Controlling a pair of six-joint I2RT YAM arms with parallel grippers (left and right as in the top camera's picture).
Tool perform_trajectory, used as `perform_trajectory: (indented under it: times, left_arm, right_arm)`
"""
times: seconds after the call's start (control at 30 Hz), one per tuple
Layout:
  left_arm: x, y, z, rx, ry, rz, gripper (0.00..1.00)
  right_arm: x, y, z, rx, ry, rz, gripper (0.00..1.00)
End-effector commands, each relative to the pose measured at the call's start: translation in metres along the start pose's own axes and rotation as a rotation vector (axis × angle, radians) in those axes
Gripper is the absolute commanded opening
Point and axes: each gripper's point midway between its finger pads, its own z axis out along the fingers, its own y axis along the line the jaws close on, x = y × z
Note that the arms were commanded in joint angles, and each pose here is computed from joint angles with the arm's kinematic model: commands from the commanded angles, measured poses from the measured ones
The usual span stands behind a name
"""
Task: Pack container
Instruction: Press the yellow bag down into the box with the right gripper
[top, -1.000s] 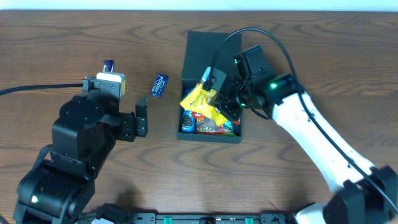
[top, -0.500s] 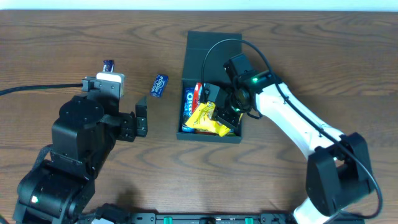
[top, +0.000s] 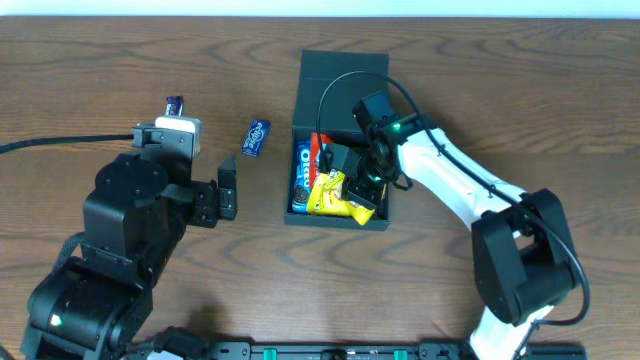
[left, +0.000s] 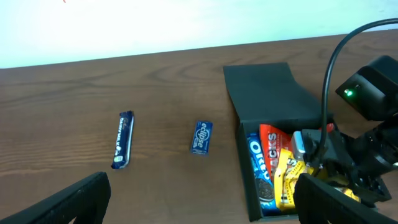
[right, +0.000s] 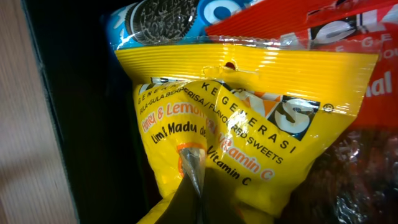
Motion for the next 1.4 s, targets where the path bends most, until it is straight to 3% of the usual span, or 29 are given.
perform_trajectory:
  times: [0.0,0.37,0.4,0.43,0.57,0.7,0.77,0.9,1.37]
  left_arm:
    - [-0.004,0.003,-0.002,-0.012,-0.011,0.014,0.95]
    - [-0.004,0.003,-0.002,-0.012,-0.011,0.014,0.95]
    - [-0.004,0.003,-0.002,-0.012,-0.012,0.014,0.95]
    - [-0.004,0.003,-0.002,-0.012,-0.011,0.014,0.95]
    - [-0.004,0.003,-0.002,-0.012,-0.011,0.014,0.95]
    - [-0.004,0.003,-0.002,-0.012,-0.011,0.014,0.95]
    - [-0.004,0.003,-0.002,-0.012,-0.011,0.014,0.95]
    - [-0.004,0.003,-0.002,-0.012,-0.011,0.014,0.95]
    - [-0.004,0.003,-0.002,-0.012,-0.012,0.014,0.95]
  right_arm:
    - [0.027,-0.011,0.022,0.030,0.126,0.008,0.01]
    - [0.003,-0.008,-0.018,0.113,0.028,-0.004,0.02]
    - [0.000,-0.007,-0.024,0.125,0.013,0.005,0.07]
    - [-0.004,-0.006,-0.032,0.139,-0.006,0.014,0.28]
    - [-0.013,-0.002,-0.053,0.177,-0.054,0.005,0.53]
    - [-0.019,0.003,-0.070,0.206,-0.092,-0.008,0.59]
    - [-0.021,0.006,-0.078,0.218,-0.110,-0.001,0.49]
    - [-0.018,0.013,-0.087,0.217,-0.109,-0.002,0.04]
    - [0.018,0.019,-0.053,0.113,0.068,0.074,0.02]
